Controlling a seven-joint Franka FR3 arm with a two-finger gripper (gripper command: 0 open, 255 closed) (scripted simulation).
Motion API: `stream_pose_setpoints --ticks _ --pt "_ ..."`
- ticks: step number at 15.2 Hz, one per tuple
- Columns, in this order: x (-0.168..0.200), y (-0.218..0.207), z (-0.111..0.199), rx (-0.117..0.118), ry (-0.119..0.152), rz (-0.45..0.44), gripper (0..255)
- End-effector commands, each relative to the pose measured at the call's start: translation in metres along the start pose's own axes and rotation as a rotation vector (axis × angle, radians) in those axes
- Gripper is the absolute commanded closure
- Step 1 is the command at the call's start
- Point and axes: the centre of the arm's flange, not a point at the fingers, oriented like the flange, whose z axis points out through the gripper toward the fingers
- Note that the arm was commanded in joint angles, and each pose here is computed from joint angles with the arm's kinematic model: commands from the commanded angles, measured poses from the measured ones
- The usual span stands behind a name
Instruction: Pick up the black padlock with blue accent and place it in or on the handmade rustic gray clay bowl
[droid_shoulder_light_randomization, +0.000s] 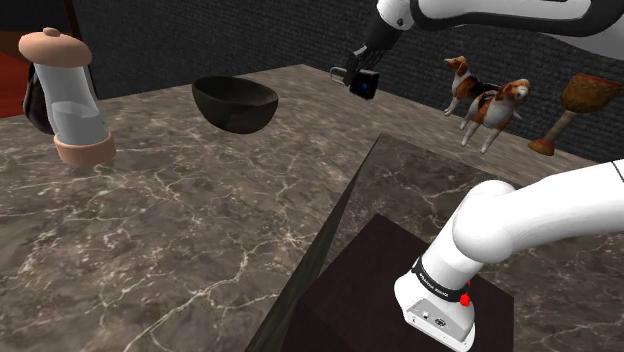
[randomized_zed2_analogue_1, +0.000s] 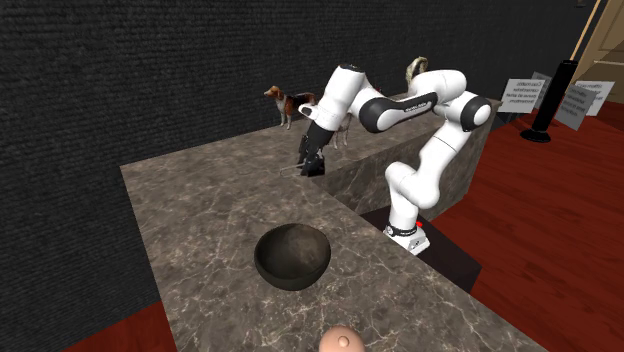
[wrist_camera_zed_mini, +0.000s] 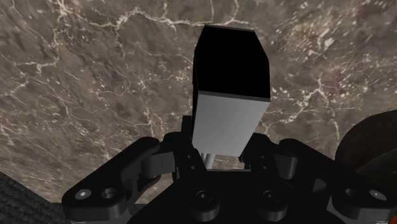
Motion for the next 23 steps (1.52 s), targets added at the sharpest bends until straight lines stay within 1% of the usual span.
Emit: stream_pose_setpoints --ticks 1,10,23 --pt "0.004 0.001 -0.009 0.000 0.000 0.000 255" --pt "0.021 0.007 -0.049 0.000 0.000 0.000 255" --pt "0.093 -0.149 -0.048 0.000 0.000 0.000 255"
